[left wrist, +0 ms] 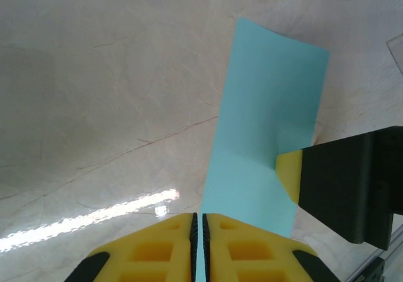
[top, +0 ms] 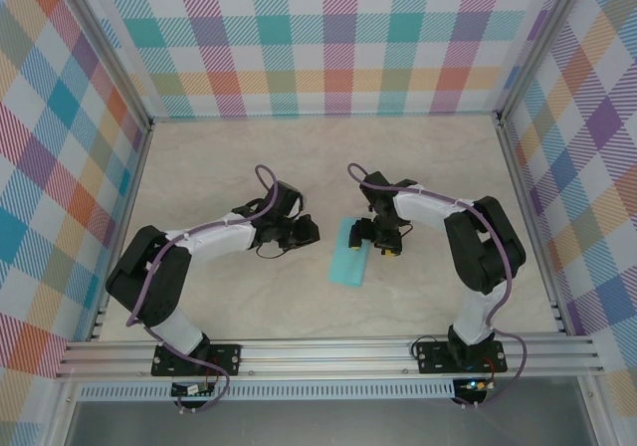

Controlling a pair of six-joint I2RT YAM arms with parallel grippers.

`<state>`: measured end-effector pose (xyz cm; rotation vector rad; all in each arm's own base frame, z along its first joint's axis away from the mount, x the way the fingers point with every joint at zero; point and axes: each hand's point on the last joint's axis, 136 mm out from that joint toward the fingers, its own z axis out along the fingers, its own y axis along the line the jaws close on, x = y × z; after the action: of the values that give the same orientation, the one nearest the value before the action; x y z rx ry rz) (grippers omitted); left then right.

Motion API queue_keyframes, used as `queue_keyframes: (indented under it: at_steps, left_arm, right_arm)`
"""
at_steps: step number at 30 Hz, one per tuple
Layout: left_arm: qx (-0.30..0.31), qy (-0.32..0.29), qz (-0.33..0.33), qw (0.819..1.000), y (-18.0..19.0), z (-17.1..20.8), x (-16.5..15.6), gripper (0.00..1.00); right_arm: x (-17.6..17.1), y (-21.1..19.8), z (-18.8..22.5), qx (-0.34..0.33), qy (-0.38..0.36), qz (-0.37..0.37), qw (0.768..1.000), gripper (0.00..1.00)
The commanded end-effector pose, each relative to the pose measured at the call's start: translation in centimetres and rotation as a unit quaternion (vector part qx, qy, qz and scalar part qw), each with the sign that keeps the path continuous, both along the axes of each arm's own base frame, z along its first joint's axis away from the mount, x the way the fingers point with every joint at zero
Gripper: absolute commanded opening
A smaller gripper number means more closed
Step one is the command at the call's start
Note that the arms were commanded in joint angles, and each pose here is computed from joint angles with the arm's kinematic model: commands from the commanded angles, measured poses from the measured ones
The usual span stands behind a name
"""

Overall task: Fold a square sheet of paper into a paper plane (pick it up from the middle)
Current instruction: Hold the square sheet of paper at the center of the table.

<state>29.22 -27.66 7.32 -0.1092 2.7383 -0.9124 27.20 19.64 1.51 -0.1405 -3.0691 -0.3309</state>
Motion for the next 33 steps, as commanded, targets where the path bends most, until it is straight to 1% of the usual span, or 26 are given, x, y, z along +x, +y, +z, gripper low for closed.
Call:
queue_keyframes:
  at_steps: [1,8,14,23,33]
  left_arm:
    - [-0.026,-0.010,-0.014,1.000,-1.8,1.1,0.5,0.12]
    - [-0.036,0.002,-0.035,0.999,-3.5,0.6,0.3,0.09]
    - [-0.045,0.014,-0.053,0.998,-5.5,-0.3,0.1,0.00]
    - [-0.020,0.028,-0.070,0.997,-7.0,-2.3,-0.2,0.00]
    - [-0.004,0.040,-0.075,0.996,-7.4,-4.0,-0.4,0.00]
  right_arm:
    - [-1.8,-2.2,-4.3,-0.058,0.039,0.006,0.998,0.81]
    - [-1.9,-2.3,-4.6,-0.062,0.044,0.008,0.997,0.81]
    - [-2.2,-2.7,-5.2,-0.074,0.051,0.008,0.996,0.81]
    - [-2.2,-2.7,-5.3,-0.072,0.052,0.007,0.996,0.81]
    - [-2.5,-2.9,-5.4,-0.075,0.054,0.011,0.996,0.81]
